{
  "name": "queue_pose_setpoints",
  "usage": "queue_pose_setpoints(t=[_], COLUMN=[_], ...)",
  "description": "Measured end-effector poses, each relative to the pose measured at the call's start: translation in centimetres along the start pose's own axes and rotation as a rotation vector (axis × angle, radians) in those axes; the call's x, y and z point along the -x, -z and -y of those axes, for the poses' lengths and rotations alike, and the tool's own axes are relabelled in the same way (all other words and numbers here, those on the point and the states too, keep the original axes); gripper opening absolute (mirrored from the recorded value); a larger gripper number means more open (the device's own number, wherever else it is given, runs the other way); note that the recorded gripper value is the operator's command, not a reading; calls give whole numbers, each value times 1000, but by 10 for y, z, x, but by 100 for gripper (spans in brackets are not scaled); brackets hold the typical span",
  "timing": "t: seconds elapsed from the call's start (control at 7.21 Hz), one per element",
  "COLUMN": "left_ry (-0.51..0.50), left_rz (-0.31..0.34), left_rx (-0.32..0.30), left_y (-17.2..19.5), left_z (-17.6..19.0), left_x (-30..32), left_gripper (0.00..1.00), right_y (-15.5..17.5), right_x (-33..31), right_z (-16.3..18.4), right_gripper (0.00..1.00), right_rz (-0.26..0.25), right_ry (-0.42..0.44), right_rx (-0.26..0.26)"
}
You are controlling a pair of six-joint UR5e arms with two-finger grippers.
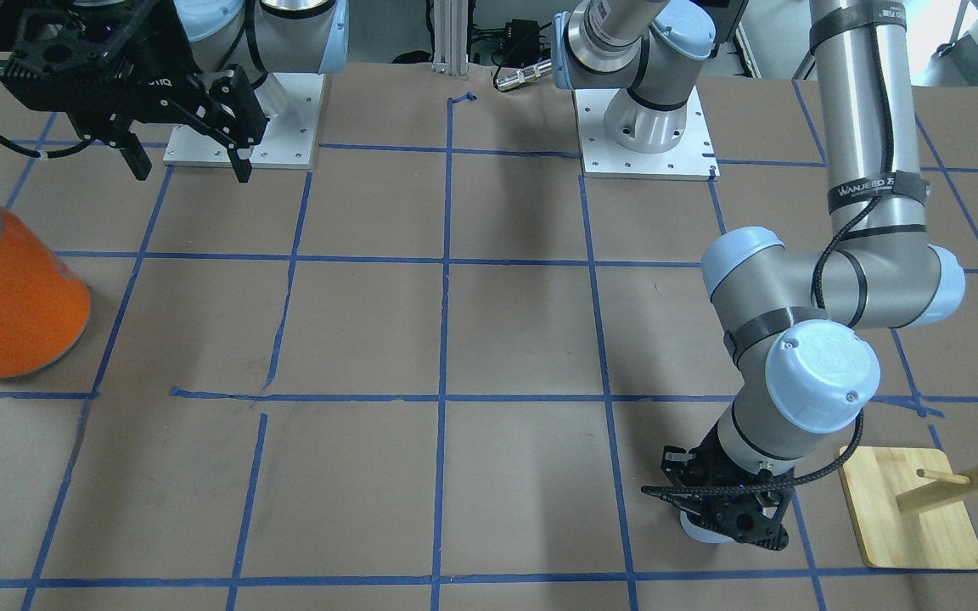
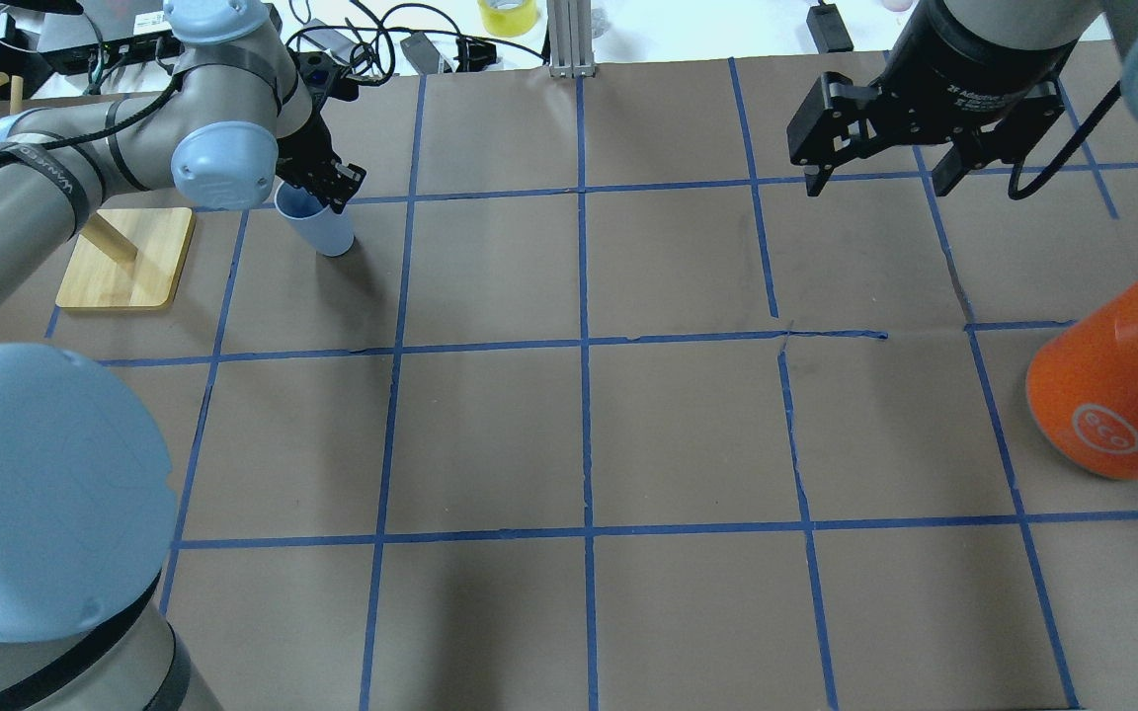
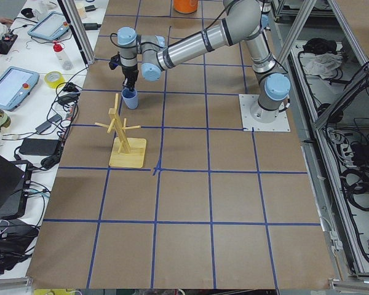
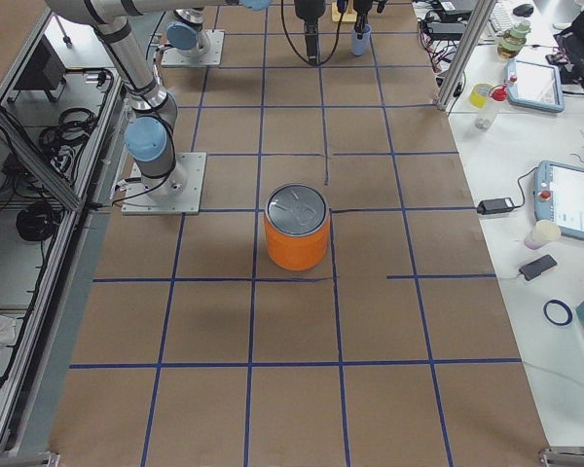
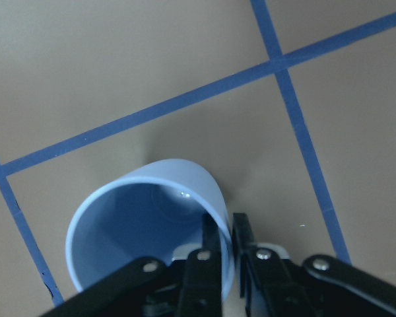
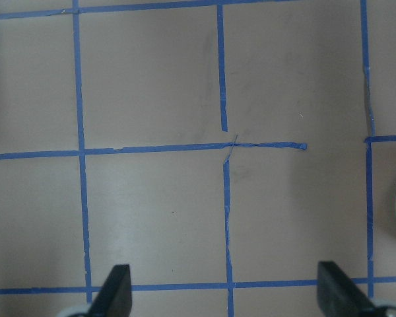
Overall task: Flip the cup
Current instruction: 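Lower the upright cup onto the table with the left gripper, then open the left gripper and raise it away from the cup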
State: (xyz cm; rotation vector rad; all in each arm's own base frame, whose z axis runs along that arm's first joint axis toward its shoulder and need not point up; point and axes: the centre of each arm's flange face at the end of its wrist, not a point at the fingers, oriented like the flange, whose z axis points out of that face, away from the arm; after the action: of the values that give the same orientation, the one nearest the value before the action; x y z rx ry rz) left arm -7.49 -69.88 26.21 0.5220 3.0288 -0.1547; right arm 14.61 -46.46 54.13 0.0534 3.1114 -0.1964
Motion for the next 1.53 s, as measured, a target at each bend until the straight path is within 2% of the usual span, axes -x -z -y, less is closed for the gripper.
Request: queue_pose_setpoints(t=[0.28, 0.55, 0.83, 1.11, 1.39, 1.53], left_ry=[8, 13, 66, 174, 233, 241], left_rz=[27, 27, 16, 9, -8, -16], left_rx=[9, 35, 37, 29, 39, 15], left_y=[22, 76, 138, 197, 248, 276], left_z=[-5, -20, -37, -57, -95, -113], left_x=[5, -1, -44, -115, -158, -165], left_gripper=[87, 91, 95, 96, 100, 100], right_y=[0, 0, 0, 0, 0, 0], right_x=[0, 0, 0, 0, 0, 0], right_z=[0, 0, 0, -1, -1, -1], right_gripper=[100, 100, 100, 100, 100, 100], right_rz=[0, 0, -1, -2, -2, -2], right_ry=[0, -1, 1, 4, 5, 7], right_rx=[0, 2, 4, 5, 5, 5])
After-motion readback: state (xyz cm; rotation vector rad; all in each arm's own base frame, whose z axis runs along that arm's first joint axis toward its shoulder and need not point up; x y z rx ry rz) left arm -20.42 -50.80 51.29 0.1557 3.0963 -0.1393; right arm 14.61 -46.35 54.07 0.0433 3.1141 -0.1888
